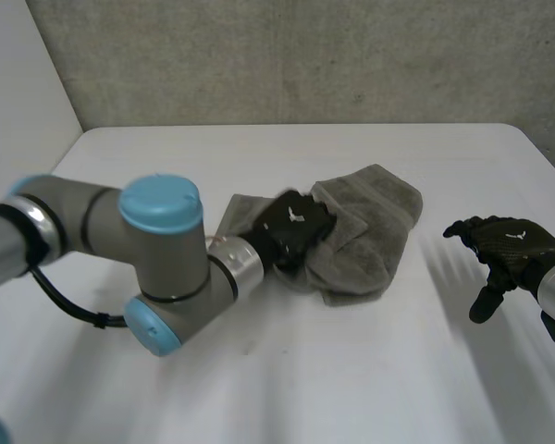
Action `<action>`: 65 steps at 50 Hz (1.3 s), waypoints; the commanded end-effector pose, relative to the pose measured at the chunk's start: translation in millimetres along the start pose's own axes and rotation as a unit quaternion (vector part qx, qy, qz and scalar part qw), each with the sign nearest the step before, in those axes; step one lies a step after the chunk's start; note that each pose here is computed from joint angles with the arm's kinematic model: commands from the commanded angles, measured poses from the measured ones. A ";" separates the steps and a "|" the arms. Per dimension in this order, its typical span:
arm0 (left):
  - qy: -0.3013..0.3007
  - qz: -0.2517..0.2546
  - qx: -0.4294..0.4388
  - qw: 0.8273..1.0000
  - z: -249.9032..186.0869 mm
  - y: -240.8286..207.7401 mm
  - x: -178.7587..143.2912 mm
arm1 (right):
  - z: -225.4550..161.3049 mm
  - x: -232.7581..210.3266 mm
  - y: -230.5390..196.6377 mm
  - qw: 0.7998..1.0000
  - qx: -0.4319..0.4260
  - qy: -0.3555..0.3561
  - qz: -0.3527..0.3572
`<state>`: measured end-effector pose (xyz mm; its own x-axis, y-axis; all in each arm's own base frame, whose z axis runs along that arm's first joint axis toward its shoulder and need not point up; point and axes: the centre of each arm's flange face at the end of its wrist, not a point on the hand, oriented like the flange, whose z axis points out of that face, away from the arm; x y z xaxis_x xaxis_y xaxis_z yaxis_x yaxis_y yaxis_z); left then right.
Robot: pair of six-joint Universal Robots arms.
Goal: Fold the towel.
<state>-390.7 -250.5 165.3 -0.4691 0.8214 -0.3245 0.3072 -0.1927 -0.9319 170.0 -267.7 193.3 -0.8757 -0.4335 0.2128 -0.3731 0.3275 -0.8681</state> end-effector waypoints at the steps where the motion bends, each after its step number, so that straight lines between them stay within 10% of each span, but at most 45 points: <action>1: -0.122 0.011 0.025 0.992 -25.4 -53.9 -44.7 | 1.5 -9.6 -15.8 0.999 0.029 -0.012 0.025; 9: -0.250 -0.045 0.050 0.966 -78.3 -110.3 -70.7 | 11.8 -49.6 -34.4 0.989 0.055 -0.078 0.109; 37: -0.259 -0.158 0.042 0.952 -157.0 -140.6 -52.5 | 42.9 -203.8 -36.9 0.950 0.090 -0.226 0.198; 50: -0.314 -0.157 0.015 0.936 -166.5 -119.2 -87.2 | 15.8 -128.9 -116.6 0.966 0.231 -0.105 -0.052; 65: -0.228 -0.187 -0.089 0.951 -153.6 -57.1 -40.0 | -42.3 -99.7 -142.6 0.966 0.147 -0.138 -0.161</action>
<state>-252.9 -199.1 282.7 -0.8964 0.4396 -0.0564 0.1219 0.1223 -0.9850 308.2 -240.3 315.0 -0.6782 -0.6329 0.3735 -0.3637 -0.1526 -0.9190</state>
